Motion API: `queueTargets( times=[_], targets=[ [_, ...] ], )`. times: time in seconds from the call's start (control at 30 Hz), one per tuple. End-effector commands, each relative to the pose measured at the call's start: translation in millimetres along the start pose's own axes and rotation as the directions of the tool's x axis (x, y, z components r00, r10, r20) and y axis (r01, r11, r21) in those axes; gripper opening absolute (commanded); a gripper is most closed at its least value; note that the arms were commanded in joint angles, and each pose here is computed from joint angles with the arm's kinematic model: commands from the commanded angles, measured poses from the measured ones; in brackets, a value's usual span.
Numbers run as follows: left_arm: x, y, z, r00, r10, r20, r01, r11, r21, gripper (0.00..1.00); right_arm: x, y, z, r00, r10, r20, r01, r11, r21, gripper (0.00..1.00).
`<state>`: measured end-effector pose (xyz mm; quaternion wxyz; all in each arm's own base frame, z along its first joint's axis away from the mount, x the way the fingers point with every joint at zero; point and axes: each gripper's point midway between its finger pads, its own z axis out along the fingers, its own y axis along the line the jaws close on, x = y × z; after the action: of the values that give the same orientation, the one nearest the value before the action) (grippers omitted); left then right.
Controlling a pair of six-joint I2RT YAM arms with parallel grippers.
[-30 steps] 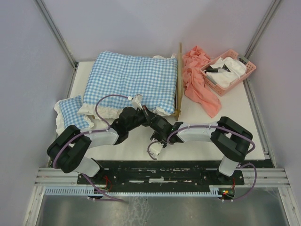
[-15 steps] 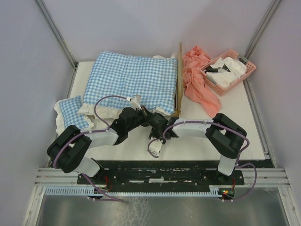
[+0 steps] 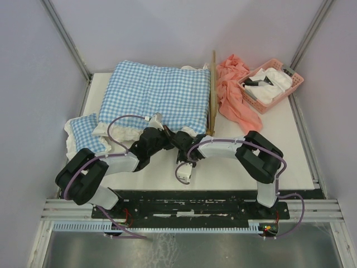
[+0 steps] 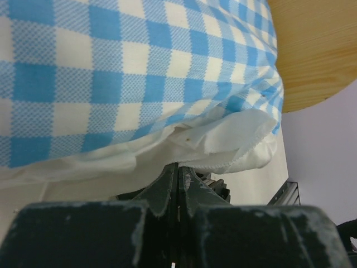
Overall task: Set up the pet bed
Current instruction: Tie the ropes to the bed frame.
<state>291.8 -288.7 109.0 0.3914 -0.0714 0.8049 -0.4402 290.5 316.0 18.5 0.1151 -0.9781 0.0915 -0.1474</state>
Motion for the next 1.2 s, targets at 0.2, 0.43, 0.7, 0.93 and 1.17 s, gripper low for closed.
queueTargets(
  times=[0.2,0.43,0.7,0.93,1.17],
  targets=[
    [-6,-52,-9,1.0,-0.007,0.012,0.005,0.986,0.165,0.03,-3,-8,0,0.997,0.057,0.053,-0.056,0.998,-0.023,0.02],
    [-7,-50,-8,0.999,-0.03,0.018,0.027,0.987,0.158,0.03,-23,-24,-20,0.94,0.251,0.229,-0.287,0.947,0.141,0.02],
    [-4,-45,-11,0.999,-0.038,0.021,0.034,0.988,0.148,0.03,-31,-12,-17,0.867,0.406,0.289,-0.457,0.879,0.137,0.02],
    [-9,-44,-16,0.999,0.008,0.042,-0.013,0.991,0.132,0.03,-22,3,-41,0.651,0.657,0.38,-0.74,0.661,0.126,0.02],
    [-4,-34,-19,0.998,0.044,0.036,-0.047,0.993,0.107,0.03,-15,9,-43,0.269,0.859,0.435,-0.962,0.261,0.081,0.02]
  ],
)
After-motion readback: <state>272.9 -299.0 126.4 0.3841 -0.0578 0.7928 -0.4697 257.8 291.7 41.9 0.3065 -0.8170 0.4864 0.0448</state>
